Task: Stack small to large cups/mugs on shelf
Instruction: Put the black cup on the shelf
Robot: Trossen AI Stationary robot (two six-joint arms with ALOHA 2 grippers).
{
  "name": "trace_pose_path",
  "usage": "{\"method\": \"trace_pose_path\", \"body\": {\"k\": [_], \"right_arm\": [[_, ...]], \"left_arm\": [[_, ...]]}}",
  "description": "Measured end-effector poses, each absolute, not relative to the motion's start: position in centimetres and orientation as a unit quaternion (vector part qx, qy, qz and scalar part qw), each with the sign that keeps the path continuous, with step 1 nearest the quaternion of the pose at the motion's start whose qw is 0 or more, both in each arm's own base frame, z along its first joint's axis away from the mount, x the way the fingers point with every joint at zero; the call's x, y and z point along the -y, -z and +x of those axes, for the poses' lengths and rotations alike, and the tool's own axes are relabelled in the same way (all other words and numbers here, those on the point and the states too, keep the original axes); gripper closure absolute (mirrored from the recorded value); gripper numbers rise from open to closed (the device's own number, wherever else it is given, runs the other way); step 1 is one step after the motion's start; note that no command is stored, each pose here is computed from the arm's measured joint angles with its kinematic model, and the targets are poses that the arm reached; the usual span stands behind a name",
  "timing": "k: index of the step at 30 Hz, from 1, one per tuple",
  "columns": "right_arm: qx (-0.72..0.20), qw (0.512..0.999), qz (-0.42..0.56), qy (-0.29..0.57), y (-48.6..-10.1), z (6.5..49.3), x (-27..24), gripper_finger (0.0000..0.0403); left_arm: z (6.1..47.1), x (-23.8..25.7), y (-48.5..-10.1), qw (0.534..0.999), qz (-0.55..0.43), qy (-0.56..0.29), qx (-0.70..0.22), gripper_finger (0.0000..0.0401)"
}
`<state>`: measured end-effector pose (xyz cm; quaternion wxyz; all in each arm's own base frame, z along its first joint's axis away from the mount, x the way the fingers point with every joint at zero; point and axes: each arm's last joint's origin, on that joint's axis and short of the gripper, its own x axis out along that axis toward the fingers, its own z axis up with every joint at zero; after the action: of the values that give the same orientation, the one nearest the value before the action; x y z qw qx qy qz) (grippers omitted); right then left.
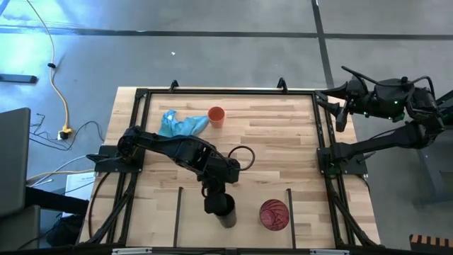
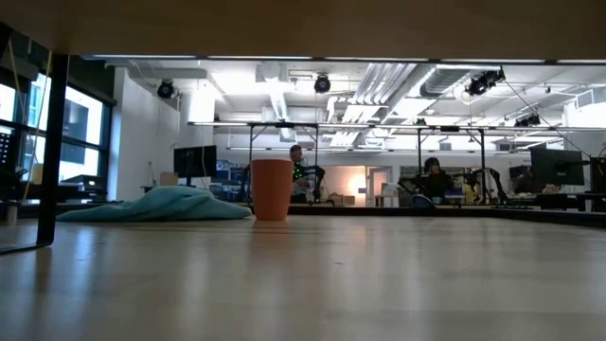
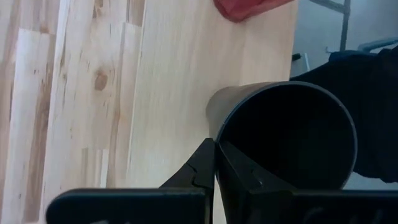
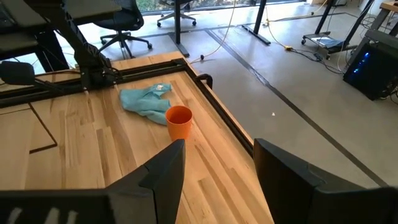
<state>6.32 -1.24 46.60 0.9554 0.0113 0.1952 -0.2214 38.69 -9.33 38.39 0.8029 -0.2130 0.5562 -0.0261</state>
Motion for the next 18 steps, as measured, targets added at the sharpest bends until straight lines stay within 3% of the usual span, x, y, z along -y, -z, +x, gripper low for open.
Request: {"method": "trace_pose_path", "body": {"k": [18], "right_arm": [[-0.195, 0.956, 0.012, 0.219, -46.61, 6.33, 1.23, 0.0219]], "left_arm": [[38.86, 9.36, -38.48, 0.808, -0.215, 0.028, -0.548, 0.0400]]}}
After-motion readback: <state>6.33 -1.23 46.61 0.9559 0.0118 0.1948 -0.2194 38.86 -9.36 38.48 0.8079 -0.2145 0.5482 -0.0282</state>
